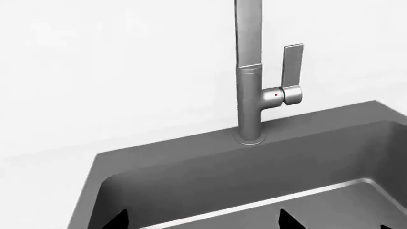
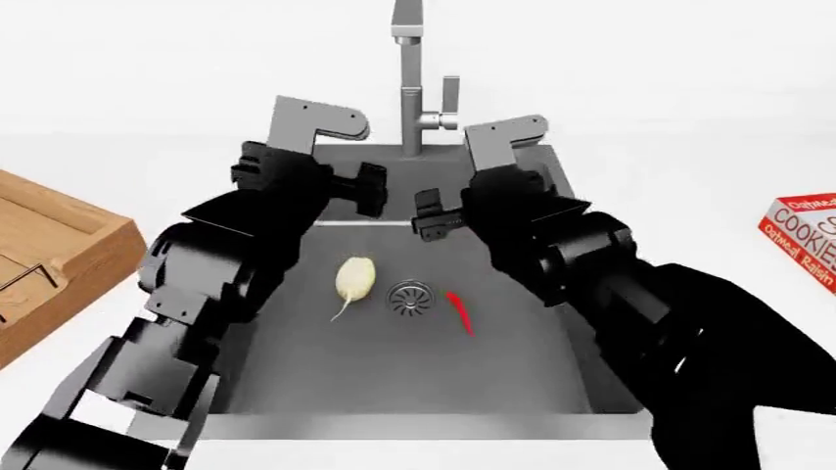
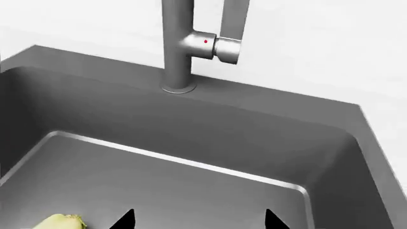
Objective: Pick up the fruits and vegetables and place them in the sink. Turn on the sink faucet to wash them. Then turn the sink off and put them in the tray.
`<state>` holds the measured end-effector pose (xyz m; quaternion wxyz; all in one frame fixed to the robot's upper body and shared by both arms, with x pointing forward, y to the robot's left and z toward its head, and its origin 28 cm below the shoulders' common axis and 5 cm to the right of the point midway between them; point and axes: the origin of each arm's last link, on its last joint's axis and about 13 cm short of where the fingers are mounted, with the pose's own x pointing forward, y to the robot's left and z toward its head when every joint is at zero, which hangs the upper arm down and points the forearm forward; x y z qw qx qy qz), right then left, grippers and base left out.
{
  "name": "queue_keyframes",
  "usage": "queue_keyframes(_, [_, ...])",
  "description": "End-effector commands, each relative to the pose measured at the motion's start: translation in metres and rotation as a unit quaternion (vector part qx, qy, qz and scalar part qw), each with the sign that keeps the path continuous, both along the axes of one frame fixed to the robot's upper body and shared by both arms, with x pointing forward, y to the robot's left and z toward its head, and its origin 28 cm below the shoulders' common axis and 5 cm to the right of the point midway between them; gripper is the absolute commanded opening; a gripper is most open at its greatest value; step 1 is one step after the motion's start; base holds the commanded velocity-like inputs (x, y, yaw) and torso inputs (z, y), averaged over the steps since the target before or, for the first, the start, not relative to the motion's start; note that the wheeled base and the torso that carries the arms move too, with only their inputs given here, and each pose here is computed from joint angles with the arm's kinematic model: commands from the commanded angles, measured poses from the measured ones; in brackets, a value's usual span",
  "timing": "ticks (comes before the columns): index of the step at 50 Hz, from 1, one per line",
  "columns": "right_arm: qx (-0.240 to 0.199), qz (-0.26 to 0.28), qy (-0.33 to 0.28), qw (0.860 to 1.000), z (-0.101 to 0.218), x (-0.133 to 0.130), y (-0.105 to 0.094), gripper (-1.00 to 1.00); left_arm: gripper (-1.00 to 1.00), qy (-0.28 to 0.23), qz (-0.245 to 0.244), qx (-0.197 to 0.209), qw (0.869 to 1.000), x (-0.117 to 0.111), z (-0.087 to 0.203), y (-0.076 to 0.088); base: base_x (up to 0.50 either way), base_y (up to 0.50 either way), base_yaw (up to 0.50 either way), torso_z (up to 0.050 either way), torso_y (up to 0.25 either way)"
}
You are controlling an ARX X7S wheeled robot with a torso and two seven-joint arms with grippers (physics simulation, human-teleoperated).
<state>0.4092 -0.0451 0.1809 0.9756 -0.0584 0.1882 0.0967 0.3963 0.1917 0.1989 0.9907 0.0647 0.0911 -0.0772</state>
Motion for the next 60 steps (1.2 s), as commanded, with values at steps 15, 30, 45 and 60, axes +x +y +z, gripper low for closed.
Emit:
queue_keyframes(15, [-0.023, -0.108, -0.155, 0.982, 0.093, -0.003, -0.018, 1.00, 1.00, -0.203, 0.022, -0.043, 0.978, -0.107, 0.078, 0.044, 0.00, 0.00, 0.00, 0.000, 0.000])
queue_keyframes(30, [0.005, -0.133, -0.138, 0.981, 0.084, 0.024, -0.010, 1.00, 1.00, -0.239, 0.026, -0.044, 0.970, -0.125, 0.096, 0.051, 0.00, 0.00, 0.00, 0.000, 0.000])
queue_keyframes(45, [0.040, -0.128, -0.120, 0.984, 0.064, 0.021, 0.000, 1.00, 1.00, -0.284, 0.032, -0.041, 0.958, -0.148, 0.127, 0.062, 0.00, 0.00, 0.00, 0.000, 0.000])
queue_keyframes(60, [0.043, -0.116, -0.116, 0.986, 0.057, 0.021, 0.002, 1.00, 1.00, -0.302, 0.041, -0.040, 0.952, -0.156, 0.138, 0.065, 0.00, 0.00, 0.00, 0.000, 0.000])
